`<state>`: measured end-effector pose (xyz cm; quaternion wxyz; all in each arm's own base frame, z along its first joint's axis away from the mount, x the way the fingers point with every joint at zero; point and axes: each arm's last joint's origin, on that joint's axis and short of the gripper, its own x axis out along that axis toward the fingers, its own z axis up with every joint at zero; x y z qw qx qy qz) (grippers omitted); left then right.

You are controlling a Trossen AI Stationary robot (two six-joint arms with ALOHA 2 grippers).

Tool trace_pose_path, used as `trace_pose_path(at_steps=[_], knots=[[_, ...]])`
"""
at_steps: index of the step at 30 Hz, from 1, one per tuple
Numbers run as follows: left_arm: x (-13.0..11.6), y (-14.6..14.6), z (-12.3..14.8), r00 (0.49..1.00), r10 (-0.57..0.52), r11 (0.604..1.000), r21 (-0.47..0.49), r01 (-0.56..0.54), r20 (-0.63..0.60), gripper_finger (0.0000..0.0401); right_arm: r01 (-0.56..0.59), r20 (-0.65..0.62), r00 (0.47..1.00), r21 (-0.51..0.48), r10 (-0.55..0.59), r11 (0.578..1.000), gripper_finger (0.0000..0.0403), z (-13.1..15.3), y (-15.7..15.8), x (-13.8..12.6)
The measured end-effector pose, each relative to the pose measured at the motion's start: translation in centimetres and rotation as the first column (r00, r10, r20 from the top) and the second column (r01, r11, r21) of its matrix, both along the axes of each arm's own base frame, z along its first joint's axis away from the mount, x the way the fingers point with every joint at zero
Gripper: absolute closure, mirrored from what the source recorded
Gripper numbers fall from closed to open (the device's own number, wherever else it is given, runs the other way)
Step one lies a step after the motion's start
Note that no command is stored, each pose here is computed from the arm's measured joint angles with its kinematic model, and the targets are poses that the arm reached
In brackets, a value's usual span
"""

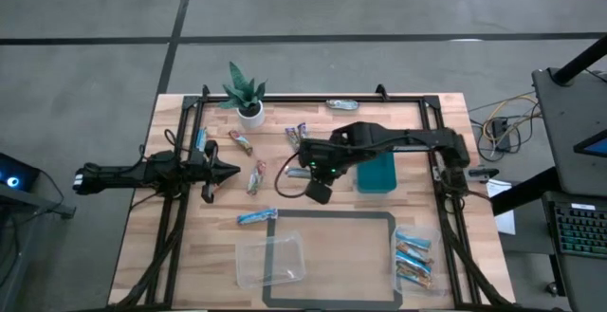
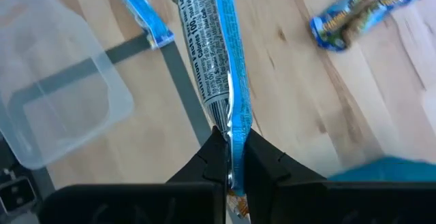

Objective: Pick and place Granola Bars by type
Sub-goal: Put the yellow granola bar into the right transparent bin

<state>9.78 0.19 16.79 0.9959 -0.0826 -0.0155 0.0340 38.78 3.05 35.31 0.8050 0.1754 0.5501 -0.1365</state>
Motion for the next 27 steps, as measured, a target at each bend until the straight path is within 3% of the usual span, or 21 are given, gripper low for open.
trace_pose_path(at_steps=[15,27], knots=[[0.0,0.0,0.0,1.0,0.0,1.0,0.0,0.0,0.0,0.0401,0.076,-0.03,0.997,0.037,-0.075,0.996,0.0392,-0.5,3.0,-8.2],[0.0,0.0,0.0,1.0,0.0,1.0,0.0,0.0,-0.006,0.0401,0.131,-0.013,0.991,0.088,-0.131,0.987,0.0392,-3.2,7.6,-15.4]])
